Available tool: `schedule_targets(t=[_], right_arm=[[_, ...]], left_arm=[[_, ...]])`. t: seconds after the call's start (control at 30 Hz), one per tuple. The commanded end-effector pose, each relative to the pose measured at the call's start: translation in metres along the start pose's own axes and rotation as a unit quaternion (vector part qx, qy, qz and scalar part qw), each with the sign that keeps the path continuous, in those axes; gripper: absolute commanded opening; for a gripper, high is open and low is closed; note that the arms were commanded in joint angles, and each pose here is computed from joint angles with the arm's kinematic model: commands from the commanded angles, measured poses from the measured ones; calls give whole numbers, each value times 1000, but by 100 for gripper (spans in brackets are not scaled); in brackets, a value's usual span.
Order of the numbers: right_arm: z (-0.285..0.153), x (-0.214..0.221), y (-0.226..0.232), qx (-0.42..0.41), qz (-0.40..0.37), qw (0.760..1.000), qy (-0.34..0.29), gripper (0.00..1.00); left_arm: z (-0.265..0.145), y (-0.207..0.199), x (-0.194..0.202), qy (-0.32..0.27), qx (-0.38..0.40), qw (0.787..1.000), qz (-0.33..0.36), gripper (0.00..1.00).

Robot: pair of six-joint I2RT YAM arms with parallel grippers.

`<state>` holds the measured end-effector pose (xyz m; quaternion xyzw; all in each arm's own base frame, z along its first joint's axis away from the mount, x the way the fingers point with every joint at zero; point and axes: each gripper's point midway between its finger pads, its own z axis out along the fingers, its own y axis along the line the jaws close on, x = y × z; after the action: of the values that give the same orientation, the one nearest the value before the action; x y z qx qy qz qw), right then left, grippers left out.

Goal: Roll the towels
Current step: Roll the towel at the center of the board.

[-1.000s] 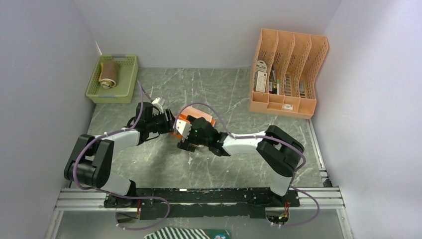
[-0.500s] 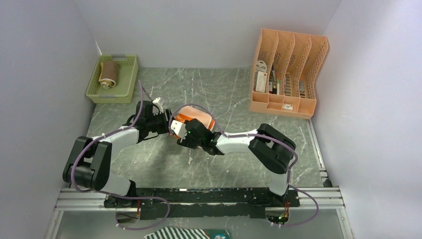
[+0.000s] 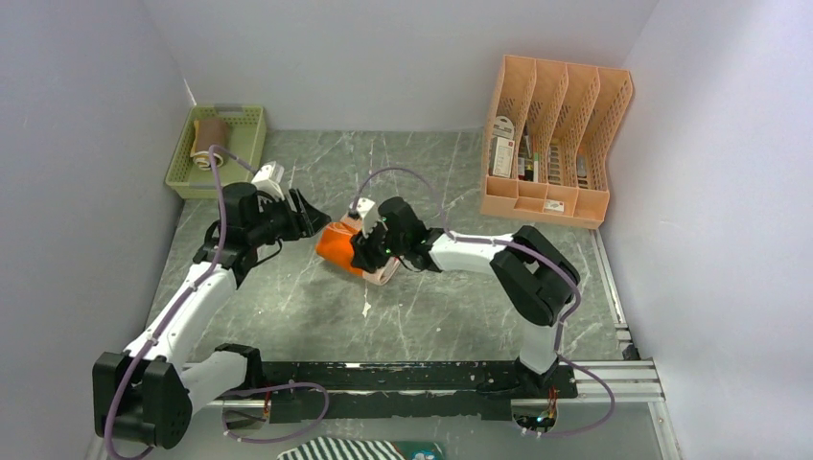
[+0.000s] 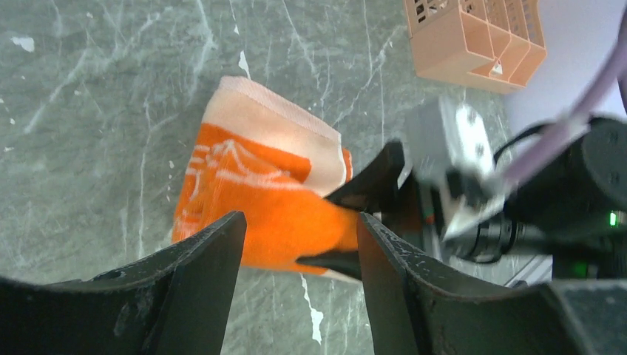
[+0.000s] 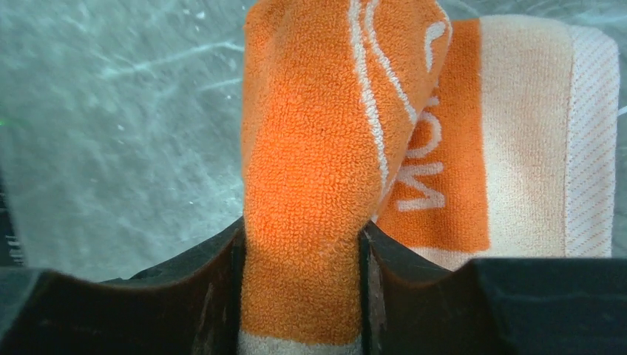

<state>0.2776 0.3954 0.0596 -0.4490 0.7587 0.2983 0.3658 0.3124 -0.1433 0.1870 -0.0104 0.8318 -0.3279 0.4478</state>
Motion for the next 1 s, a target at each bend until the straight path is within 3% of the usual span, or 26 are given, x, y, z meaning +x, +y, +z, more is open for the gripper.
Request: schedule_targets(t=[0.0,0.23,0.47,0.67,0.77,0.83,0.87,0.97], right_arm=[[-6,-23,11,-103,136,985,-38,42],[-5,-32,3,-175,214,959,-53,45],[12,-14,-11,-198,258,945,-39,50],[21,-11,-22,-185,249,950,-23,56],[20,-12,-33,-155,222,962,-15,63],[19,-14,-40,-126,191,973,-10,73],[17,-17,-44,-108,171,979,-9,95],[7,-25,-58,-38,99,994,-4,100]], left_arm=[[-6,1,24,38,7,999,-12,68],[-1,0,42,41,37,998,-34,68],[37,4,46,47,76,994,-59,67],[74,11,39,59,80,994,-55,66],[86,15,39,68,75,994,-52,66],[91,18,41,73,70,994,-49,66],[93,20,42,77,67,994,-49,66],[95,23,45,83,62,993,-49,66]])
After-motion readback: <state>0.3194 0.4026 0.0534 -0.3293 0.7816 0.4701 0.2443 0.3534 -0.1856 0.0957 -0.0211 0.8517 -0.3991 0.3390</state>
